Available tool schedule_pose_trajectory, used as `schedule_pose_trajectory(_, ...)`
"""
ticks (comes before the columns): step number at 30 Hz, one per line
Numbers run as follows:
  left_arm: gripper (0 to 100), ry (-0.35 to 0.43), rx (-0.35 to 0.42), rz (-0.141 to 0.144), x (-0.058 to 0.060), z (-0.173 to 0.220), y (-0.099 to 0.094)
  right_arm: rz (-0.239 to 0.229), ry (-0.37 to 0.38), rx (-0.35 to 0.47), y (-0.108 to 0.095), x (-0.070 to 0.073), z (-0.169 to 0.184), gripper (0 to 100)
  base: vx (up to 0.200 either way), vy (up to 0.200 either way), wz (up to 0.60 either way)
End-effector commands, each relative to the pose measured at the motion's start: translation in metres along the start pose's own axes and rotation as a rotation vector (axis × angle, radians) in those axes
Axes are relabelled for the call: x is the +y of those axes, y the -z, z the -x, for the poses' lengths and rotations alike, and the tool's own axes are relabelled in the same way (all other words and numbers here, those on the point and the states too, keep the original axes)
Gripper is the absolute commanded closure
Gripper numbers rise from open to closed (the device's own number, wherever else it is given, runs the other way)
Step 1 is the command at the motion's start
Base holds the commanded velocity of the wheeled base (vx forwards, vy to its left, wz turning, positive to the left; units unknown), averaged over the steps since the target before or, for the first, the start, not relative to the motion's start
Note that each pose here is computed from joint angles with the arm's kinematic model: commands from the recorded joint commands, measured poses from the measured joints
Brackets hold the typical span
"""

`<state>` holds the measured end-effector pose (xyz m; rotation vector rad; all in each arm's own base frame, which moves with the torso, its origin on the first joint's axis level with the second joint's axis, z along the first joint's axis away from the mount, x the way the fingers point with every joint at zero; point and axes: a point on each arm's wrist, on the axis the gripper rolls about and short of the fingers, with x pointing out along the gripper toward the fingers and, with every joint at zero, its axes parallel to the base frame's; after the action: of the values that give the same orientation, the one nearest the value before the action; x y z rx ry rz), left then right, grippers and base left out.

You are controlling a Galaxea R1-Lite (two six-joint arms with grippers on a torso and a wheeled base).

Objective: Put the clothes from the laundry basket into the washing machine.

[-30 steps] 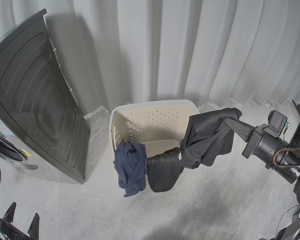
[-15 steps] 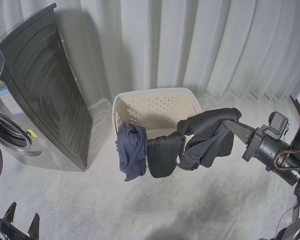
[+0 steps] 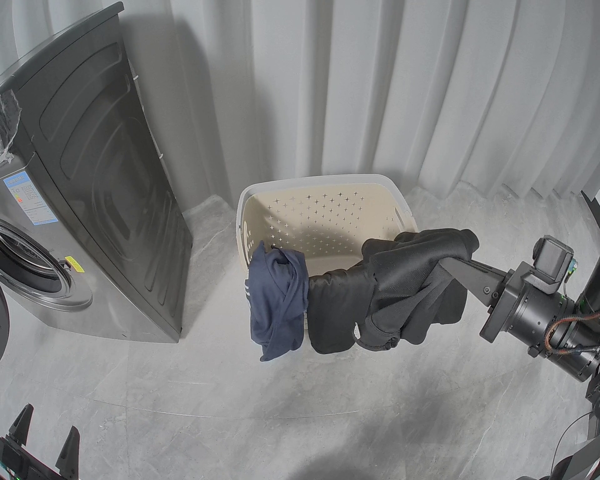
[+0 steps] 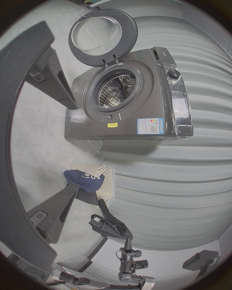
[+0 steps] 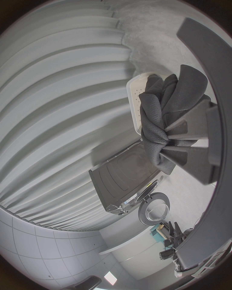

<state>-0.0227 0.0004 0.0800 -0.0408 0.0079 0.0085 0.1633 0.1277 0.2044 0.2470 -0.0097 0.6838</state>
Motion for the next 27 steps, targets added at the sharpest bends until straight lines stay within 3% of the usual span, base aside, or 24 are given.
schedule_pose_trajectory(1, 0, -0.001, 0.001, 0.001, 0.0002, -0.0001, 0.0043, -0.001, -0.015, 0.012, 0.0028, 0.001, 0.0004, 100, 0.0, 0.2, 0.0)
schedule_pose_trajectory(21, 0, -0.002, 0.001, 0.002, 0.0002, -0.0001, 0.0043, 0.0, -0.023, 0.012, 0.0039, 0.0027, 0.0011, 100, 0.0, 0.2, 0.0)
schedule_pose_trajectory(27, 0, -0.002, 0.001, 0.002, 0.0002, -0.0001, 0.0043, 0.0, -0.023, 0.012, 0.0042, 0.0026, -0.0008, 100, -0.1, 0.0, 0.0)
